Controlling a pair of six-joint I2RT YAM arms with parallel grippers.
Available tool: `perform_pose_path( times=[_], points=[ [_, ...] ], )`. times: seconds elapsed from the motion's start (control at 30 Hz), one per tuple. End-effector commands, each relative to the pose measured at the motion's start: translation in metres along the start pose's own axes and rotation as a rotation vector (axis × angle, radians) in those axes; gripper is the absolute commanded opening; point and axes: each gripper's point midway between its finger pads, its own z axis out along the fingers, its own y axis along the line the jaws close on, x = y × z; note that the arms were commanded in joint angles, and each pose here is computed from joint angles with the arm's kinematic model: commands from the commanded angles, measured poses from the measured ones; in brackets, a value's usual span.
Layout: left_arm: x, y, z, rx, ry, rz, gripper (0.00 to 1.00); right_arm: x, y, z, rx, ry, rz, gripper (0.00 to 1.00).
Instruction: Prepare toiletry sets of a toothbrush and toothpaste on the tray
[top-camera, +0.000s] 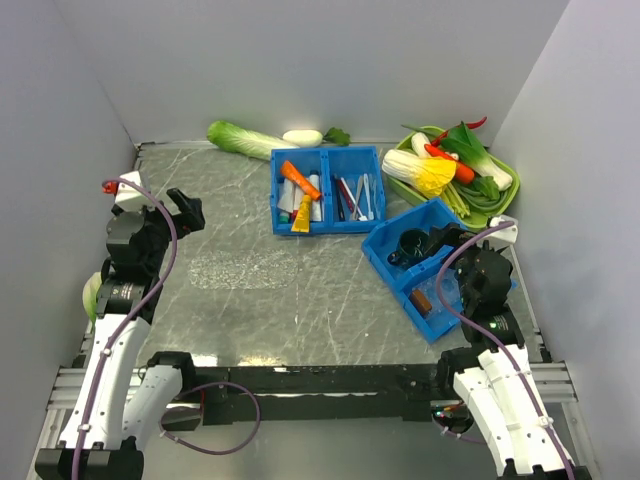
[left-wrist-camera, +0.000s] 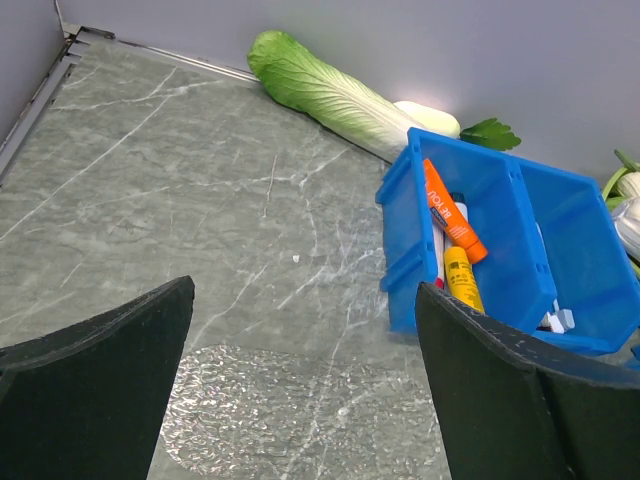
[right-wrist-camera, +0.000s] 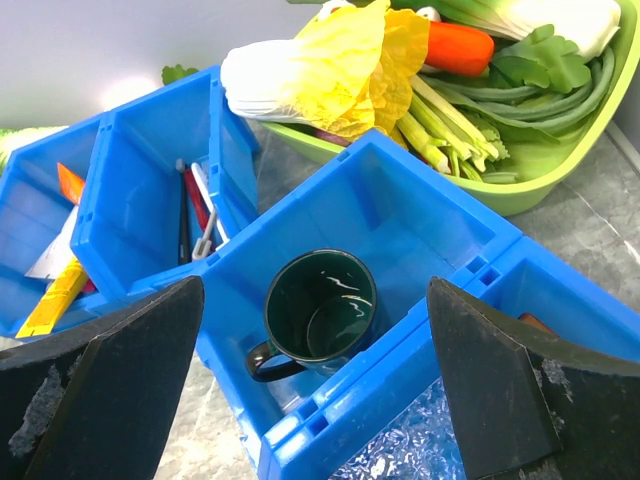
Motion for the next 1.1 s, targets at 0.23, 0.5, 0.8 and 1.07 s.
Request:
perform_pose_path(
  times=[0.23,0.5,0.8,1.07],
  points=[
    [-0.009,-0.015,0.007,0.072,-0.025,-0.017,0.96,-0.029,0.016,-0.003,-0.047,-0.026,0.007,1.0],
    [-0.004,0.008,0.01,-0.053,-0.024,-0.029,0.97,-0.029,0.017,-0.004,-0.038,0.043,-0.042,1.0],
    [-0.007,-0.035,0.028,0.052,0.014,0.031,0.93,-0.014,0.022,-0.001,-0.025,0.301,-0.143,0.84],
    [-0.005,-0.124,0.041,0.377,0.052,0.034,0.94,0.032,0.05,0.009,-0.078,0.488,-0.275,0.71]
  ],
)
